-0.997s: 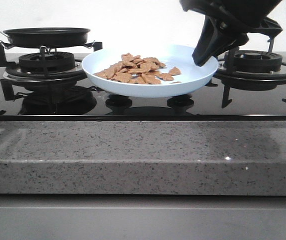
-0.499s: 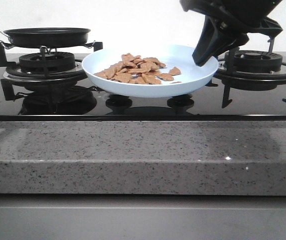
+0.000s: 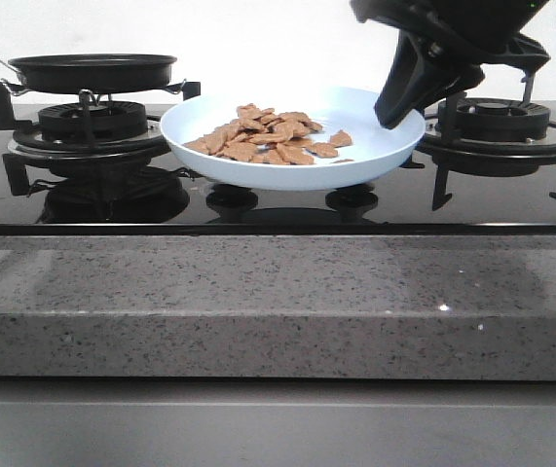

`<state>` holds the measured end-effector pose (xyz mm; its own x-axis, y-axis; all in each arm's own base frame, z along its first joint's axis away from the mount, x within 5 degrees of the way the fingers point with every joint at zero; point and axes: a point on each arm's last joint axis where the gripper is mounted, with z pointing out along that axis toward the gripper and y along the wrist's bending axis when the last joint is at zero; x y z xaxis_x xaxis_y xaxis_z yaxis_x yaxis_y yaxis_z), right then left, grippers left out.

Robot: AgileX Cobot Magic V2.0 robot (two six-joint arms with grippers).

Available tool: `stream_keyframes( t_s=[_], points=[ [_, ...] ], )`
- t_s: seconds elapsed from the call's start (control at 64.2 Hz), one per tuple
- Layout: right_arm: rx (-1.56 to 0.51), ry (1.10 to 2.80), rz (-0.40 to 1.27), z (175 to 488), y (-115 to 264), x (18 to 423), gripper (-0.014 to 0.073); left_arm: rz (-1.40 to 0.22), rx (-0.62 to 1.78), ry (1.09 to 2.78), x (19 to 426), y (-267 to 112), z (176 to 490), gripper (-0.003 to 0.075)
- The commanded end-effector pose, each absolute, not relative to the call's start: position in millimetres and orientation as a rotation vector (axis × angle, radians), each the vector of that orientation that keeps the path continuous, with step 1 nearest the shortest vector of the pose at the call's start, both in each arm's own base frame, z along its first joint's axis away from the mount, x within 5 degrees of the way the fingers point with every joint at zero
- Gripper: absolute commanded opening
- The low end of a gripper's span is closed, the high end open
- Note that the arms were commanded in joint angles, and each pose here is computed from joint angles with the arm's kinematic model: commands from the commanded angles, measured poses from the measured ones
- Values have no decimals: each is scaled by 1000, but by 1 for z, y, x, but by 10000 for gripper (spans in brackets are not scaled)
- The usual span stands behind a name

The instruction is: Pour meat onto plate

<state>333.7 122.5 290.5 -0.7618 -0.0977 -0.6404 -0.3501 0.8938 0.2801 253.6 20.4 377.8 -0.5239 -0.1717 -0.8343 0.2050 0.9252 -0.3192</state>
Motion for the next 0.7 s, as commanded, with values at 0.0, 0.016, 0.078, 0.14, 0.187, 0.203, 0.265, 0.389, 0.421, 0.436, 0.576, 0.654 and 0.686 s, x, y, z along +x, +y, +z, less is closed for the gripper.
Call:
stream_keyframes(
  t_s=[0.0,0.016,0.078,0.14,0.187,0.203,0.265,0.389,0.421,0.436,0.576,0.654,0.686],
  points=[
    [-317,2323,499,310,121,334,-67,-396,62,1998,235,2,401,511],
    [-317,2323,499,310,121,334,-67,-384,73,2000,233,-1,401,511],
    [-317,2323,499,310,121,334,-67,-333,114,2011,222,-11,404,510],
    [-317,2323,499,310,121,334,-67,-276,144,2022,214,-18,403,510],
    [-317,2323,499,310,121,334,-67,-249,163,2033,205,-24,401,510],
    [-317,2323,499,310,121,334,-67,-239,165,2037,203,-25,401,510],
    [-317,2323,499,310,121,334,-67,-193,176,2051,195,-28,397,510],
    [-317,2323,499,310,121,334,-67,-123,178,2075,181,-29,387,493],
    [-317,2323,499,310,121,334,-67,-122,170,2082,177,-28,385,484],
    [-317,2323,499,310,121,334,-67,-121,168,2090,176,-28,382,480],
    [-317,2323,499,310,121,334,-67,-124,169,2117,161,-26,368,459],
    [-317,2323,499,310,121,334,-67,-130,168,2120,151,-25,363,459],
    [-317,2323,499,310,121,334,-67,-131,166,2117,148,-25,361,459]
  ],
)
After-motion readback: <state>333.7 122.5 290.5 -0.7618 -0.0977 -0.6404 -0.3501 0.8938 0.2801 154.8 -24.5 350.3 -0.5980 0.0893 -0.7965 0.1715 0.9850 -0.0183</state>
